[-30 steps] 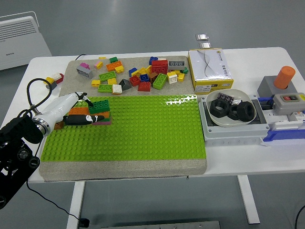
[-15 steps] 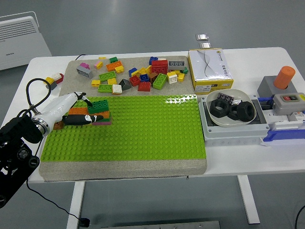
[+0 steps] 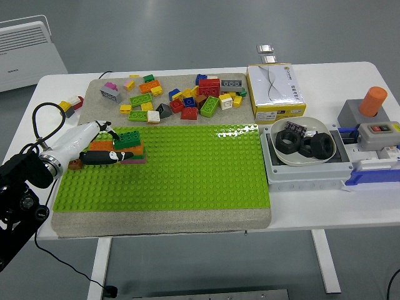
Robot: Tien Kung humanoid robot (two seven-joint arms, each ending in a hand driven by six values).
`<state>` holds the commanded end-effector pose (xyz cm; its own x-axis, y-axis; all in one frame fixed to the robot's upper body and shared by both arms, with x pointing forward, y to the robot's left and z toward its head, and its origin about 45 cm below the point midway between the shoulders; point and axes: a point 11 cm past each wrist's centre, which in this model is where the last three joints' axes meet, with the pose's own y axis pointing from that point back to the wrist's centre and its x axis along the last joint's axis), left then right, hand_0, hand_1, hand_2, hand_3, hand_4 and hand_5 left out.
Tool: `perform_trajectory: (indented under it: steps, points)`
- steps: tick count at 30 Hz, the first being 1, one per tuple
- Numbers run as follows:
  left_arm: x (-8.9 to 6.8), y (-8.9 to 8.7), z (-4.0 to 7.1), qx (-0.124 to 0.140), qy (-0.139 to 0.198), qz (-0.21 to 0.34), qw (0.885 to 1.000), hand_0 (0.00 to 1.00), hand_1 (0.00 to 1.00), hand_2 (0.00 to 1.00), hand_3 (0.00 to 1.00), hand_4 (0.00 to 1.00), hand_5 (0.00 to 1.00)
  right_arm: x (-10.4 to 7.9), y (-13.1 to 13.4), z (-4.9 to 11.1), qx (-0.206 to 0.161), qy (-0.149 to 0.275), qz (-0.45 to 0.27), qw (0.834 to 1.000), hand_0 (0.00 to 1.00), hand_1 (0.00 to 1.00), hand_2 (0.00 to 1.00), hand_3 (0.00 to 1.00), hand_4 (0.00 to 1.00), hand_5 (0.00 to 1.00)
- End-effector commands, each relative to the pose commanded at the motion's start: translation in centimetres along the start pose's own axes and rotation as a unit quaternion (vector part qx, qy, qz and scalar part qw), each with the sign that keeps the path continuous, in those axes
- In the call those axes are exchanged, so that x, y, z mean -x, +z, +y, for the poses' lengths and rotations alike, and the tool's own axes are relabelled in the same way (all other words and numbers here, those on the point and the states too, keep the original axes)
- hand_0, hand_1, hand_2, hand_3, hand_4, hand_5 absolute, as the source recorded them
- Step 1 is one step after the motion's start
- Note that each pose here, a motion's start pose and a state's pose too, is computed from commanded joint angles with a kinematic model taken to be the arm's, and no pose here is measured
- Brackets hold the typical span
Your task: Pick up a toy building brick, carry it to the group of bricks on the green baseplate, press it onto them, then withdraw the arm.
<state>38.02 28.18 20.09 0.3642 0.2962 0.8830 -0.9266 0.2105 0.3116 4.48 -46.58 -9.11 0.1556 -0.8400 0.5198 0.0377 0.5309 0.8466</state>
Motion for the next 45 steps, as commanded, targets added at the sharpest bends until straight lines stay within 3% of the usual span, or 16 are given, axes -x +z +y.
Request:
perform_trajectory:
  steps: [45]
  points:
    - [0.0, 0.52, -0.27, 0.009, 0.006, -0.002, 1.0, 0.936, 0.934, 0.938, 0.637, 0.998, 0.708, -0.04, -0.37, 0.07, -0.003, 0.001, 0.001, 1.0, 0.702, 0.659, 0.645, 0.744, 0.933, 0.998]
